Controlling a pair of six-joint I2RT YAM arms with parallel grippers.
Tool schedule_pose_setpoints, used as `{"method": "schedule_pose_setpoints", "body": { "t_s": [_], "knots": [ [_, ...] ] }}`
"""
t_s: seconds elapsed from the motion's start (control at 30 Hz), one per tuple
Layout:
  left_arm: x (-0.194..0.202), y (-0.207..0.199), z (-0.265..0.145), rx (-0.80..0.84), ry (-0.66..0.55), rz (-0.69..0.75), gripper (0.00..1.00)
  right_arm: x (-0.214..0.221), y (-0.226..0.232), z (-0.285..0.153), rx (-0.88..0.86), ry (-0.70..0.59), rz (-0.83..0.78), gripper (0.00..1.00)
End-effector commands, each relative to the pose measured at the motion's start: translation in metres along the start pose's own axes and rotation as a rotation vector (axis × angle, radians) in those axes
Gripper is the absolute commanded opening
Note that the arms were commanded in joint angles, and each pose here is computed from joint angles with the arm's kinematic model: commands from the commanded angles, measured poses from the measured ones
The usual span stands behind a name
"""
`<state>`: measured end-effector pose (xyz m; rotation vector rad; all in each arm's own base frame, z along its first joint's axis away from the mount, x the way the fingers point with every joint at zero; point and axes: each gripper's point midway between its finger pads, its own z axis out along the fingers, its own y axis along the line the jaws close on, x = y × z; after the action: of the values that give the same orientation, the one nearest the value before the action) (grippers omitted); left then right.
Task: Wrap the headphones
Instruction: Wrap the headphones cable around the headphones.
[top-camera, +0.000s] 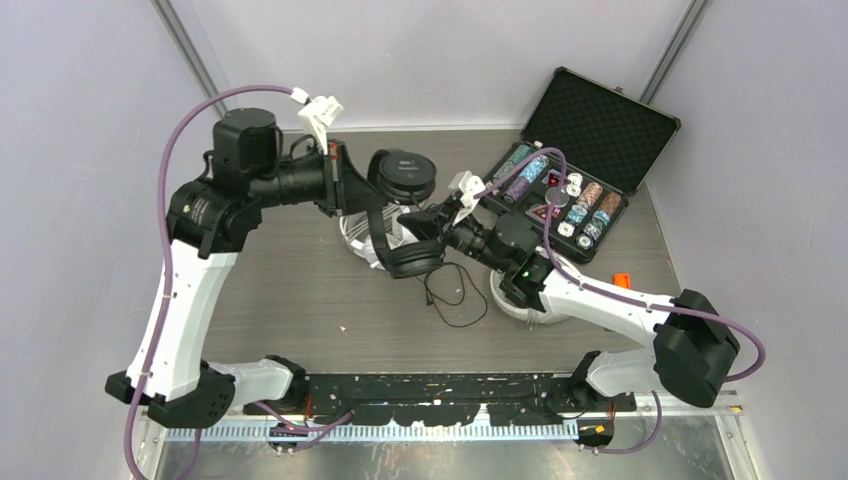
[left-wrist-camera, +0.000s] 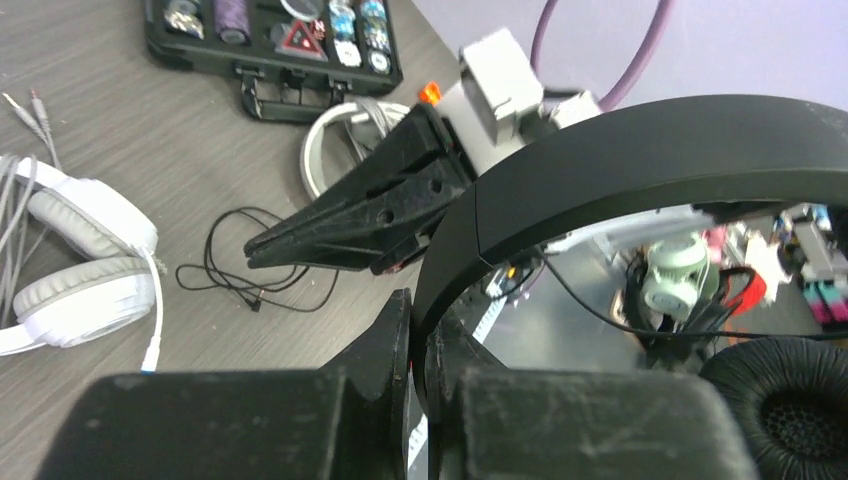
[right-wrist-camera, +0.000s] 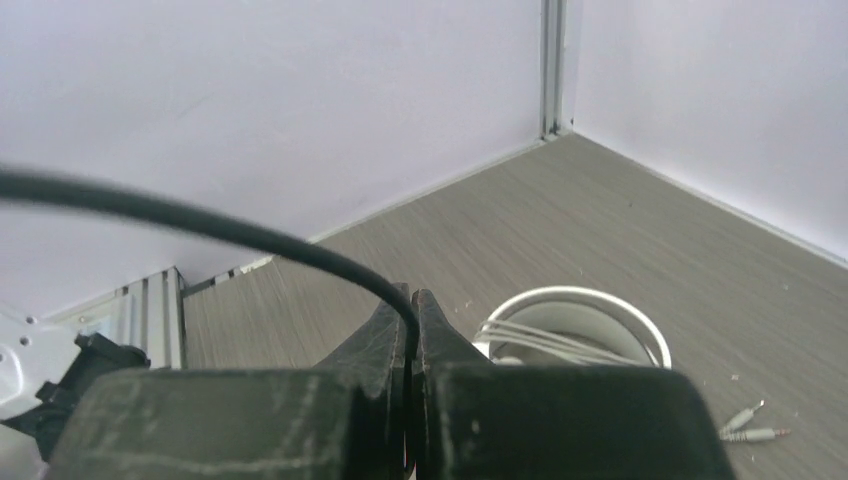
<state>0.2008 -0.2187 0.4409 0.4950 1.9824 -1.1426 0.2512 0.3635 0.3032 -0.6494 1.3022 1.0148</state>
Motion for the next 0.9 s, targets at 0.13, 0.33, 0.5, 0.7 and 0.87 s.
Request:
{"method": "schedule_pose_setpoints", "body": {
  "t_s": [0.13,0.33,0.5,0.7,0.87],
  "knots": [
    [0.037,-0.009,0.012,0.110,0.171,0.109,0.00,-0.033,0.000,0.025,-0.052,-0.062,0.014,0.00],
    [0.078,-0.013,0.018,0.148,0.332,0.156,0.00,-0.024,-0.015,0.036,-0.027,-0.030,0.046,0.00],
    [0.105,-0.021,0.018,0.190,0.432,0.209,0.00,-0.024,-0.029,0.035,0.022,-0.005,0.044,0.00],
    [0.135,-0.016,0.010,0.195,0.552,0.266,0.00,-0.030,-0.049,0.022,0.062,0.025,0.039,0.00],
    [0.163,-0.001,0.009,0.145,0.672,0.309,0.00,-0.040,-0.066,0.007,0.097,0.049,0.027,0.00]
  ]
}}
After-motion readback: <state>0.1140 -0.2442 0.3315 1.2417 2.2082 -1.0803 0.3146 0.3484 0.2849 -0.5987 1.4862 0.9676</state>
